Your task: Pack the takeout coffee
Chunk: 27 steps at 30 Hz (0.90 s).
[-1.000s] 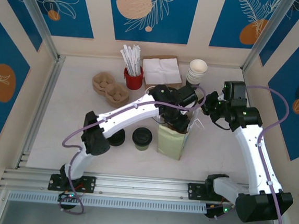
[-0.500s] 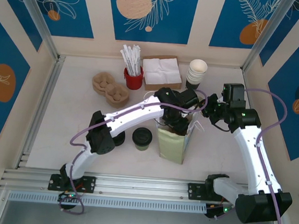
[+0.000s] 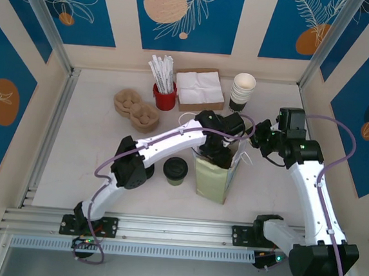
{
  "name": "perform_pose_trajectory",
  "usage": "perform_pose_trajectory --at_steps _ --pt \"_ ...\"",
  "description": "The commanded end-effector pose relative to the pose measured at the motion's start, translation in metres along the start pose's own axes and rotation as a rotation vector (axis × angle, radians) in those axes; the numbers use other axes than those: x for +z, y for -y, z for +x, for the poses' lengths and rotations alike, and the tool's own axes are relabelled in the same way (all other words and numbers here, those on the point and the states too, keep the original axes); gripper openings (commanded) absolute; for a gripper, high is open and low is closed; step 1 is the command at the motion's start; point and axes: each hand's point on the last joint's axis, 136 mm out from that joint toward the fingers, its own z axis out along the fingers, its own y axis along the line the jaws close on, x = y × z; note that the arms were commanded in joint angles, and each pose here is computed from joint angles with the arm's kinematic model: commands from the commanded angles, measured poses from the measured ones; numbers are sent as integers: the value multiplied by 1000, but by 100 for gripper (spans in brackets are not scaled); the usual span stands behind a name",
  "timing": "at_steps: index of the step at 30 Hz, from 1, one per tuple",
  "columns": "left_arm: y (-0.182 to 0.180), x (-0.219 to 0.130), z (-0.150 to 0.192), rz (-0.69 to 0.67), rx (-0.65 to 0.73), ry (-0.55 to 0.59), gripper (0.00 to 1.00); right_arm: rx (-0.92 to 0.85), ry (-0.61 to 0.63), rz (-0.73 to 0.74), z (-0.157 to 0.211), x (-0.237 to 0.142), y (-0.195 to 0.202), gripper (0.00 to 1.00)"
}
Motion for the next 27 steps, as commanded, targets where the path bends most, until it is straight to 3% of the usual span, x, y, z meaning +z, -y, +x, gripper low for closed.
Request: perform_pose_trajectory --at_steps 1,9,27 --pt "-7 2 1 -18 -11 -15 41 38 -33 -33 7 0 1 0" --pt "1 18 6 20 66 -26 44 7 -36 -53 5 1 0 0" --pt "11 59 20 11 102 -55 51 -46 -85 -76 11 1 7 0"
